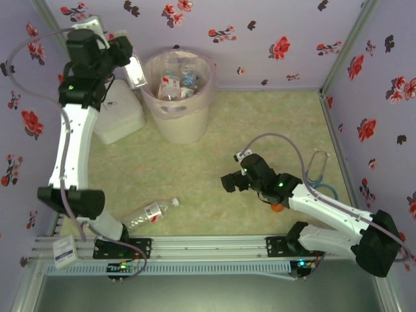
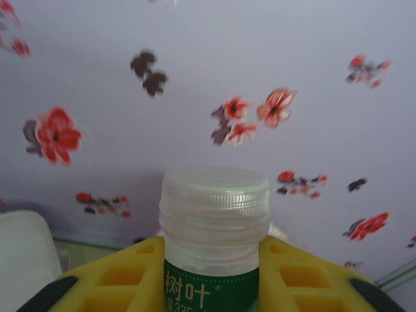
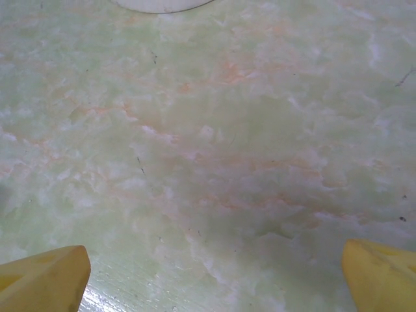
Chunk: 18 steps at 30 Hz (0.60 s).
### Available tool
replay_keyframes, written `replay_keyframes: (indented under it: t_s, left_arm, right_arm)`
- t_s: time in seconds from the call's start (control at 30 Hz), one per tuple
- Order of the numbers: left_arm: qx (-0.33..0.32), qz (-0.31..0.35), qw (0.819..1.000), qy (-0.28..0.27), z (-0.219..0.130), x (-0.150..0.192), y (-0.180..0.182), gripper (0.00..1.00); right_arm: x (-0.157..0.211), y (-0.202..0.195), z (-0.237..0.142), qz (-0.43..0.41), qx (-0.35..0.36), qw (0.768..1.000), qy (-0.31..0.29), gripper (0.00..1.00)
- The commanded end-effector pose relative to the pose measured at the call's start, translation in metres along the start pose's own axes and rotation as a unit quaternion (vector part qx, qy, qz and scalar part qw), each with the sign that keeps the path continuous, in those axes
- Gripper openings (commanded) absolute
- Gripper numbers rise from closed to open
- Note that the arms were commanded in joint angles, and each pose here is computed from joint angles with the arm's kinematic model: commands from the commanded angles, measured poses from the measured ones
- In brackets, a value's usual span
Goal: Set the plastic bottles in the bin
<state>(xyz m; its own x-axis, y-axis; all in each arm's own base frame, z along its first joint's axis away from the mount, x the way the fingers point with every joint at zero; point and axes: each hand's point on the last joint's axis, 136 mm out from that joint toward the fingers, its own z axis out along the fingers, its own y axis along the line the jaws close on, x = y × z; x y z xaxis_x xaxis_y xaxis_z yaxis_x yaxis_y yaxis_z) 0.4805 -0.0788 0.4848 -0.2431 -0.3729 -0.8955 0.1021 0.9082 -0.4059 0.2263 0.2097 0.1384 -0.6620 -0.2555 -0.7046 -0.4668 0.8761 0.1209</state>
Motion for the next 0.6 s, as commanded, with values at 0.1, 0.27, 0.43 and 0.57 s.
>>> replay_keyframes:
  t_s: [0.1,0.27,0.43,0.57]
  left_arm:
    - [0.018,0.032,0.997,0.064,0.034,0.029,-0.013,0.0]
    - [0.004,0.062,0.991,0.12,0.073,0.074,-0.002,0.0]
    - [-0.012,0.066,0.982,0.174,0.095,0.117,0.011,0.0]
    - [-0.033,0.085,0.976,0.198,0.103,0.145,0.017,0.01]
  right_arm:
    - [-0.006,-0.011,-0.015,0.023,0.021,0.999,-0.015,1.0]
    - [-0.004,-0.012,-0.017,0.025,0.022,0.999,-0.018,1.0]
    - [-0.003,-0.013,-0.017,0.025,0.024,0.999,-0.018,1.0]
    - [-0.003,-0.014,-0.018,0.026,0.025,0.999,-0.02,1.0]
